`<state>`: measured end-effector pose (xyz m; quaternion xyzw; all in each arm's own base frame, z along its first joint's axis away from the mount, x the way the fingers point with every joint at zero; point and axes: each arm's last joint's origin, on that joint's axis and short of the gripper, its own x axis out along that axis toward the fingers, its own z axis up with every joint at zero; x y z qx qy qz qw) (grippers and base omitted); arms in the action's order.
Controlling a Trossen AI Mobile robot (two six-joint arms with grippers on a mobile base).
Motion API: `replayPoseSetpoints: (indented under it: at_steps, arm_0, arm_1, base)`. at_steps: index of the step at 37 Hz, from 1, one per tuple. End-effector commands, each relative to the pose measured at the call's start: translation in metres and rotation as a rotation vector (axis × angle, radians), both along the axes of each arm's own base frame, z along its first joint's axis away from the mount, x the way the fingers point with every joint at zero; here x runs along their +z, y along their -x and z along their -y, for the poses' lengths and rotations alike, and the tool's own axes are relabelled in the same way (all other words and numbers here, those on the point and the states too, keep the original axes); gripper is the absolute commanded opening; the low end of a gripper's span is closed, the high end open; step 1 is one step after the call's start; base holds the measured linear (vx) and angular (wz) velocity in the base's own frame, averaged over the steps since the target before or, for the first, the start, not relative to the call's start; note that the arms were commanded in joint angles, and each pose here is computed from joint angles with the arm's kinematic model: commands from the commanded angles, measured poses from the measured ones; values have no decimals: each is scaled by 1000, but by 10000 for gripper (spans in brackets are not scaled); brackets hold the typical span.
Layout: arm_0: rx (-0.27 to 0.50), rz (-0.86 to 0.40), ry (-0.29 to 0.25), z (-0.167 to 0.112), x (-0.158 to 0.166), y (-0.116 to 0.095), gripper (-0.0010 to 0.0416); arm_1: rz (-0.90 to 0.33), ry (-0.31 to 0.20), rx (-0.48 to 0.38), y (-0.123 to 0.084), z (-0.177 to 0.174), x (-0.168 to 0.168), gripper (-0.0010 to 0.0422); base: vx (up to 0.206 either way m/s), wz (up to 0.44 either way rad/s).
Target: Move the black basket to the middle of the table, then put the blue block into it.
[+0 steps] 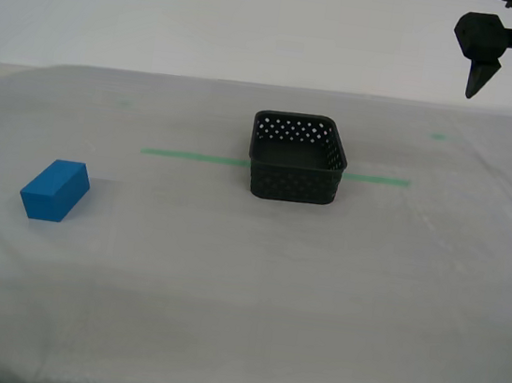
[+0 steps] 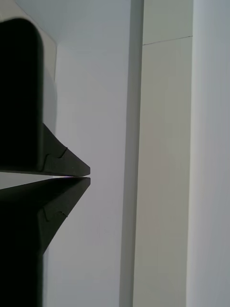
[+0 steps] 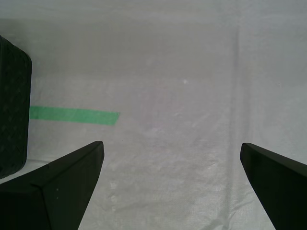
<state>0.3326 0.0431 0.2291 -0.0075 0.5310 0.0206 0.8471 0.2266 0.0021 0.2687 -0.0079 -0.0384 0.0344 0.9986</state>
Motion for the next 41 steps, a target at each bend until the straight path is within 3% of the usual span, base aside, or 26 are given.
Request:
replayPoseSetpoints:
  at_steps: [1, 24, 36, 41]
  arm_0:
    - [0, 0, -2, 0, 0, 0, 399]
    - [0, 0, -2, 0, 0, 0, 398]
    - [0, 0, -3, 0, 0, 0, 398]
    - [0, 0, -3, 0, 0, 0, 398]
  arm_1:
    - [5, -15, 4, 0, 0, 1, 0]
    - [-13, 2, -19, 1, 1, 0, 0]
    - [-138, 5, -18, 13, 1, 10, 0]
    - [-245, 11, -17, 18, 1, 15, 0]
  base:
    - [0, 0]
    - [0, 0]
    - [0, 0]
    - [0, 0]
